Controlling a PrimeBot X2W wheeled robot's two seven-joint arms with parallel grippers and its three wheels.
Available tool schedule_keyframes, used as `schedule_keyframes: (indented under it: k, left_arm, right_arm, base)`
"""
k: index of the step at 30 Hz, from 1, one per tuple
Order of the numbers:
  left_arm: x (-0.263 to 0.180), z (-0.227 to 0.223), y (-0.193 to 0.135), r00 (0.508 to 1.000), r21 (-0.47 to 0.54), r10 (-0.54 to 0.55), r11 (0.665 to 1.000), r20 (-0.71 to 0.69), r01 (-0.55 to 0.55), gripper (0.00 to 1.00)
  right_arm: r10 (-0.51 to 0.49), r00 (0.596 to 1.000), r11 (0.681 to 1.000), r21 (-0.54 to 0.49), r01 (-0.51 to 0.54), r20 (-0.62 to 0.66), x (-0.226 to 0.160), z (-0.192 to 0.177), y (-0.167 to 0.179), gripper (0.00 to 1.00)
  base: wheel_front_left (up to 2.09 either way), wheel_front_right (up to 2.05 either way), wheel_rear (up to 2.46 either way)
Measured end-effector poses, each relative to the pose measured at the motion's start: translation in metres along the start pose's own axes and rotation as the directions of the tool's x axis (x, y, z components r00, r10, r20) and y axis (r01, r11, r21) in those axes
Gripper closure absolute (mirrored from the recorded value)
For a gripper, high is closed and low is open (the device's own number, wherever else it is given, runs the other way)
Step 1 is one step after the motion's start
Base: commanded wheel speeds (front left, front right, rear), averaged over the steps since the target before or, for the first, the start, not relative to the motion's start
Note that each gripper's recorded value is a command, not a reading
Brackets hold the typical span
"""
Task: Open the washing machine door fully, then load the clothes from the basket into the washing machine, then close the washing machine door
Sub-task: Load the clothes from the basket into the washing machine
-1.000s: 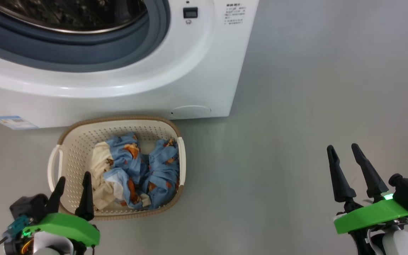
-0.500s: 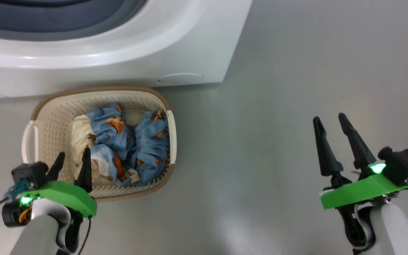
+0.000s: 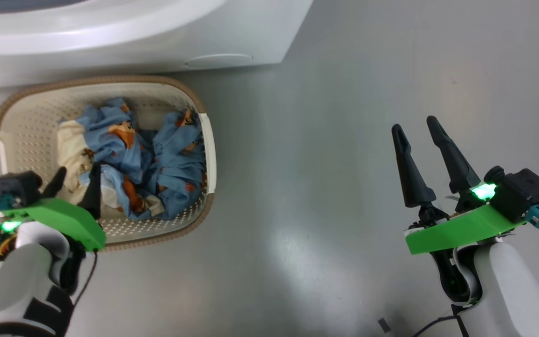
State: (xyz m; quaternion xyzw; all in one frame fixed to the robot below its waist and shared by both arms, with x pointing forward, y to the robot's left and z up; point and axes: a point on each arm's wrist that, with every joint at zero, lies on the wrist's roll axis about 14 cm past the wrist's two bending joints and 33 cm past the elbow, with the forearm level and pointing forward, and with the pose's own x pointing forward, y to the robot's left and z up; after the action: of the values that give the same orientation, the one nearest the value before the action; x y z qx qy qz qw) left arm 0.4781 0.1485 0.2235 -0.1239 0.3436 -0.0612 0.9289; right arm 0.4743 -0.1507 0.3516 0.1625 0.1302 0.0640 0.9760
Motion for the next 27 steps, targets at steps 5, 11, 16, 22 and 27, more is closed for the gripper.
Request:
schedule_keyframes:
  k: [5, 11, 16, 22, 27]
  left_arm:
    - [0.017, -0.013, 0.012, 0.998, 0.022, 0.021, 1.0, -0.06, -0.02, 0.0]
    - [0.035, -0.028, 0.018, 0.992, 0.048, 0.025, 0.999, -0.121, -0.019, 0.0]
    - [0.05, -0.033, 0.021, 0.989, 0.075, 0.018, 0.997, -0.147, -0.007, 0.0]
    - [0.066, -0.035, 0.023, 0.987, 0.095, 0.01, 0.995, -0.162, 0.005, 0.0]
    - [0.082, -0.036, 0.024, 0.984, 0.123, 0.004, 0.992, -0.176, 0.018, 0.0]
  right_arm:
    - [0.003, 1.0, 1.0, 0.001, -0.003, -0.013, 0.007, -0.009, -0.002, 0.0]
    - [-0.02, 0.999, 1.0, -0.007, 0.019, -0.041, 0.006, -0.022, -0.012, 0.0]
    - [-0.033, 0.998, 0.999, -0.012, 0.032, -0.062, 0.006, -0.03, -0.019, 0.0]
    - [-0.033, 0.997, 0.999, -0.011, 0.032, -0.076, 0.009, -0.038, -0.02, 0.0]
    - [-0.047, 0.995, 0.999, -0.006, 0.046, -0.085, 0.008, -0.044, -0.024, 0.0]
  base:
    - [0.0, 0.0, 0.0]
    - [0.0, 0.0, 0.0]
    - [0.0, 0.0, 0.0]
    - [0.0, 0.0, 0.0]
    - [0.0, 0.0, 0.0]
